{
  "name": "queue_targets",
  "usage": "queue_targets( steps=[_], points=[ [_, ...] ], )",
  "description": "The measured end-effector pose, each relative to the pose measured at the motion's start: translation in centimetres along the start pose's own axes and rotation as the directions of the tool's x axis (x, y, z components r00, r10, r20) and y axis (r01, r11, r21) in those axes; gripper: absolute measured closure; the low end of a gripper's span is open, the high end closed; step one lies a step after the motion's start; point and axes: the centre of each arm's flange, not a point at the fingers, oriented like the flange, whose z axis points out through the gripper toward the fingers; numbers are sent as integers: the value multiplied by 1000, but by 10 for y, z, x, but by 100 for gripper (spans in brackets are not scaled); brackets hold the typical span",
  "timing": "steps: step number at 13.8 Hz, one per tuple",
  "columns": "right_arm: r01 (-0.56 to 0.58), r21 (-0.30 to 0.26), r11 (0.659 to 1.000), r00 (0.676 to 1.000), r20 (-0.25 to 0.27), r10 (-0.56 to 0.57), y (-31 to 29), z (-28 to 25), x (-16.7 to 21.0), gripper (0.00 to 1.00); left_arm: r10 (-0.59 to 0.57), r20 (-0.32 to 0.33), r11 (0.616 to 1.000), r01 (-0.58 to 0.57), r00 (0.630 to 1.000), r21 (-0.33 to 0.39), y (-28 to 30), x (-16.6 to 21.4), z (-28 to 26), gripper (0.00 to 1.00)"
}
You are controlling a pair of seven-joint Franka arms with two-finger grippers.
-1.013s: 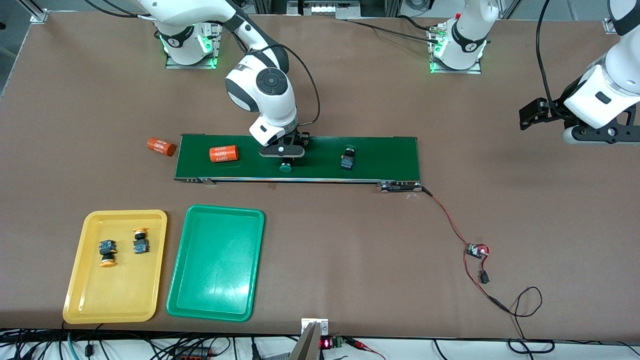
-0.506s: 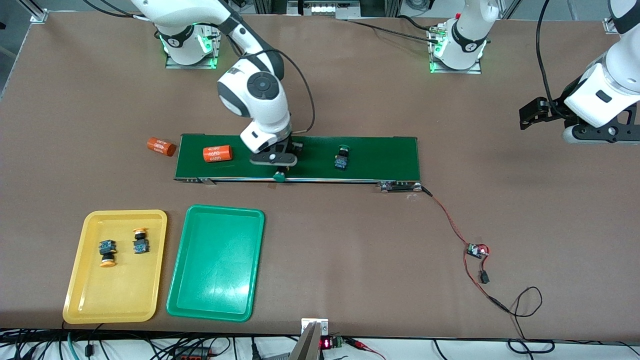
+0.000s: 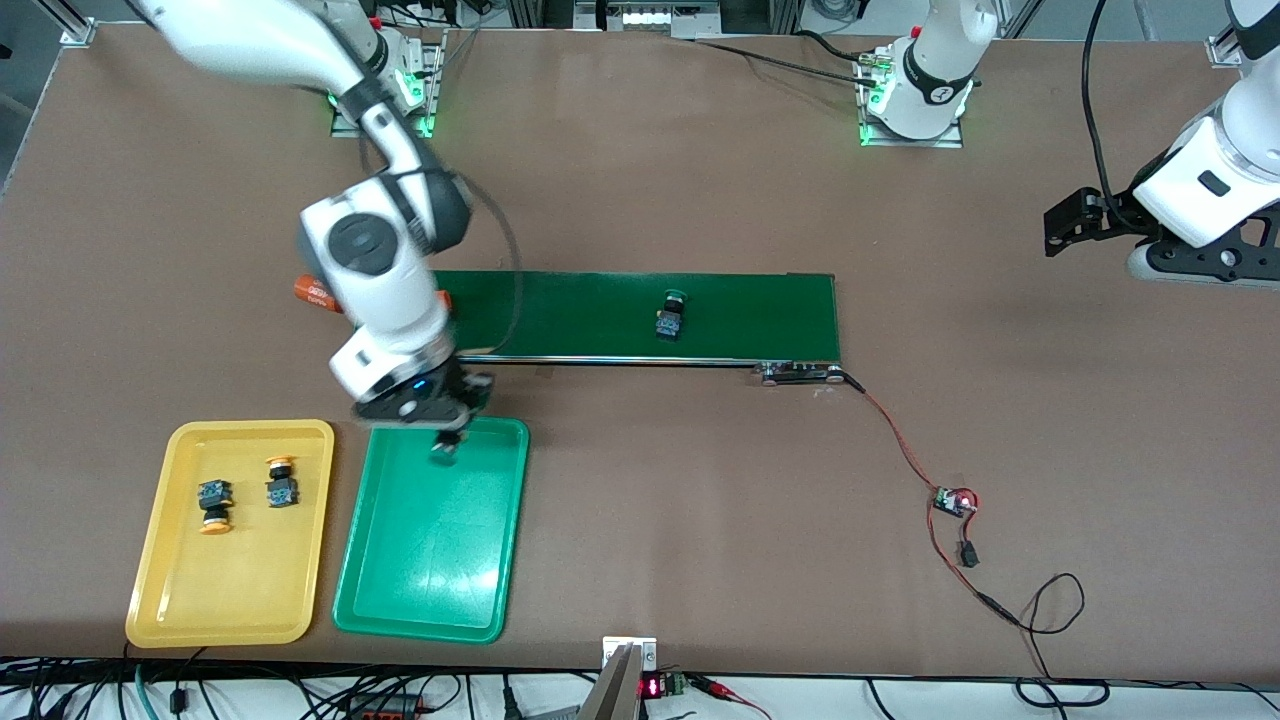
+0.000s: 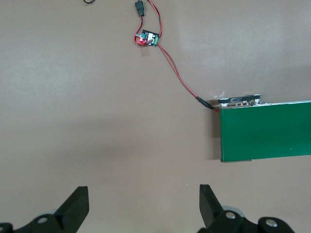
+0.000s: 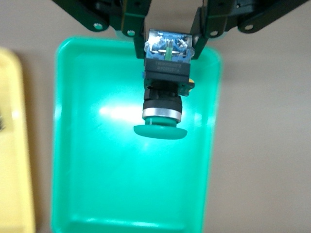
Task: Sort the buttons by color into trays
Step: 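Lower the button into the green tray and open the right gripper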
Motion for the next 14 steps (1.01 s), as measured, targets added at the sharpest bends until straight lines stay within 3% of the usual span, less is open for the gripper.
queue_targets(
  steps=[2,6,10,14],
  points=[
    [0,-3,1000,1000,12,0,33,38,17,60,-2,0,1000,2,1000,0,-5,0,0,0],
    [-8,38,999,1000,-27,9,47,122,14,60,17,4,1000,-17,1000,-2,-15,1,2,0],
    [-8,34,999,999,-48,9,58,146,13,58,23,-6,1000,-23,1000,-2,-14,2,-2,0],
    [4,31,1000,997,-77,-1,55,129,23,19,35,-9,999,-35,999,-1,-8,2,-4,0]
  ],
)
